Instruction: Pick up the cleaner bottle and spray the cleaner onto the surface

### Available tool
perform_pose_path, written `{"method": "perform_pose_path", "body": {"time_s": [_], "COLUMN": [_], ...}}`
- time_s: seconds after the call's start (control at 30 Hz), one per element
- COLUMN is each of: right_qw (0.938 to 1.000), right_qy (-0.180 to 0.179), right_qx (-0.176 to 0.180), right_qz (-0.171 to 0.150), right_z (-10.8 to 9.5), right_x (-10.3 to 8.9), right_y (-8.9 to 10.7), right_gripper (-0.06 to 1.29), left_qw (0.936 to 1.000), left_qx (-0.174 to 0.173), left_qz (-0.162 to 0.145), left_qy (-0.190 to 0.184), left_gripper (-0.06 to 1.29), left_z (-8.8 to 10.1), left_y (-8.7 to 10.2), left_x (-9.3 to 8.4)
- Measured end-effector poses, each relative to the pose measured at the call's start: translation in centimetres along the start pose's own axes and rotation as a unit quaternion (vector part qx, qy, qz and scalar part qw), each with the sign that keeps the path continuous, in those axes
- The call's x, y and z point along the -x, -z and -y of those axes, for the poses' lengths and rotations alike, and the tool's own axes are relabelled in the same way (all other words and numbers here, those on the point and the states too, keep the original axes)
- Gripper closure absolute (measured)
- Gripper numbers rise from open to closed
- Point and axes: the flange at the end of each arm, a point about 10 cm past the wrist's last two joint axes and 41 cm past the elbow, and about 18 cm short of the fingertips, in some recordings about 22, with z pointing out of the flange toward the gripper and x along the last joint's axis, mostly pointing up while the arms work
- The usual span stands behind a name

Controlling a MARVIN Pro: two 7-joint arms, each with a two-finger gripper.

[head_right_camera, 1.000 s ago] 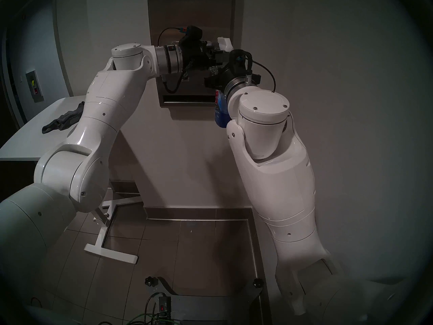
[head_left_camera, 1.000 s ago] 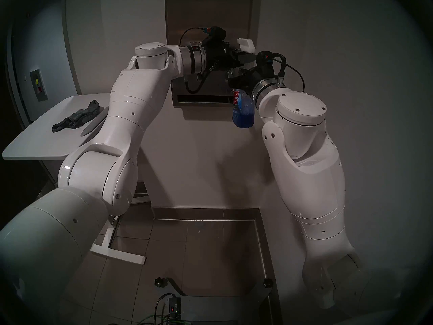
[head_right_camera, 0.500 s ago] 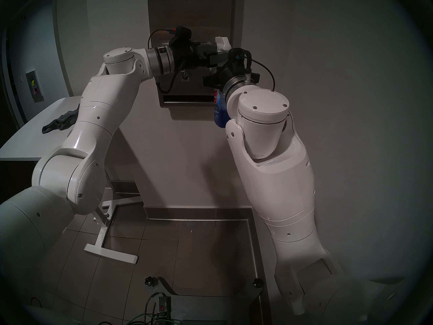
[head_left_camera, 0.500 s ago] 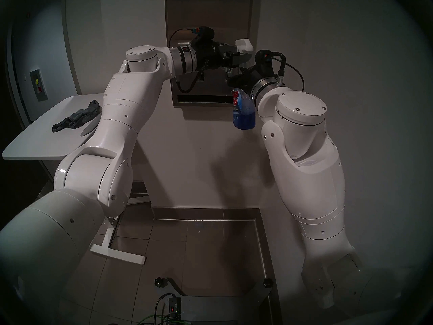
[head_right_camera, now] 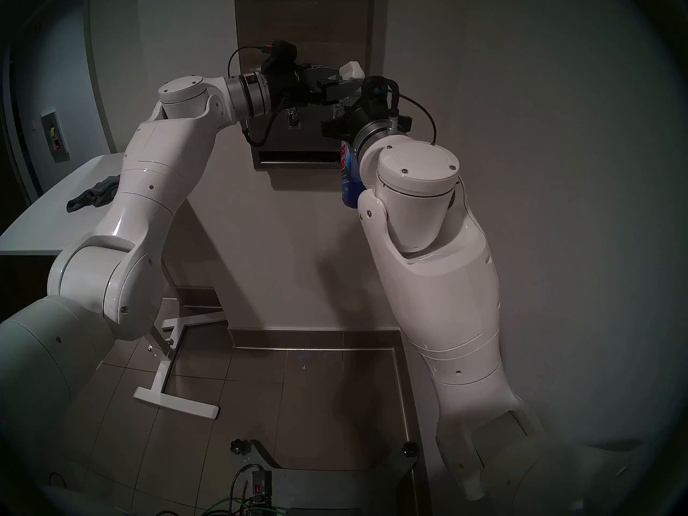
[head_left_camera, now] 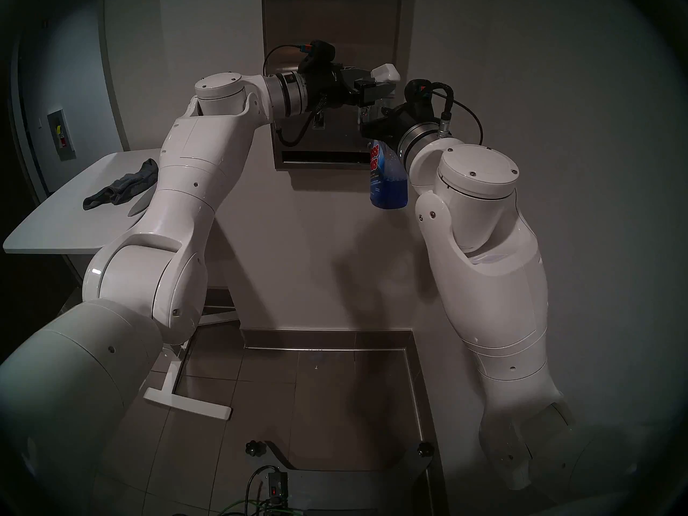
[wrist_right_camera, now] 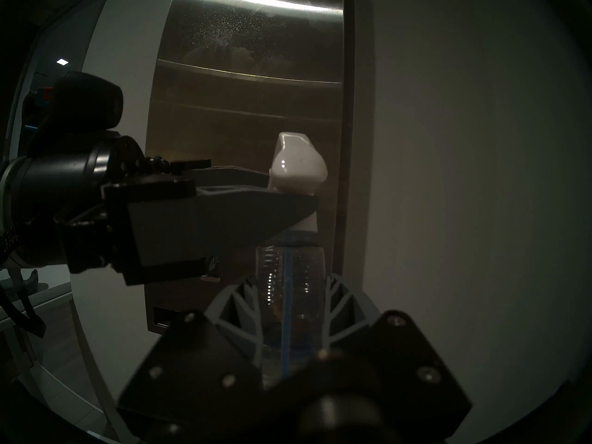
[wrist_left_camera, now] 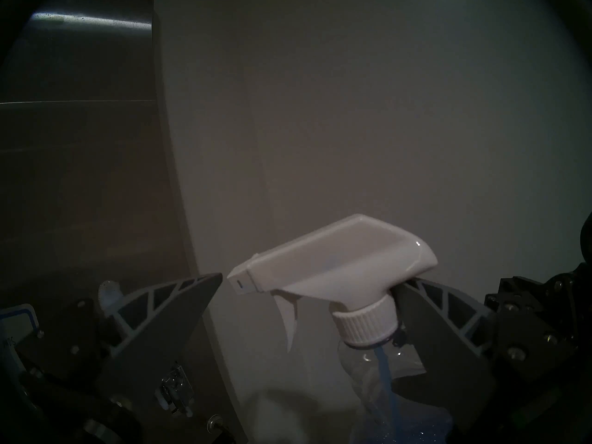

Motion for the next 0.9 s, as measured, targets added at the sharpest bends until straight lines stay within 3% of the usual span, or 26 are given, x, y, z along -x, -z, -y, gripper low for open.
{"method": "perform_pose_path", "body": {"time_s": [0.9], "right_qw": [1.0000], "right_qy": [0.000], "right_qx": [0.000], "right_qz": [0.001], "right_z": [0.02], "right_x": [0.09], "right_y": [-0.04], "right_gripper": [1.04], "left_qw": [0.9999], "left_qx": [0.006], "left_qz": [-0.003], "left_qy": [0.009], "left_gripper": [-0.03], "left_z": [0.19], "left_y": [-0.03], "left_x": [0.44]}}
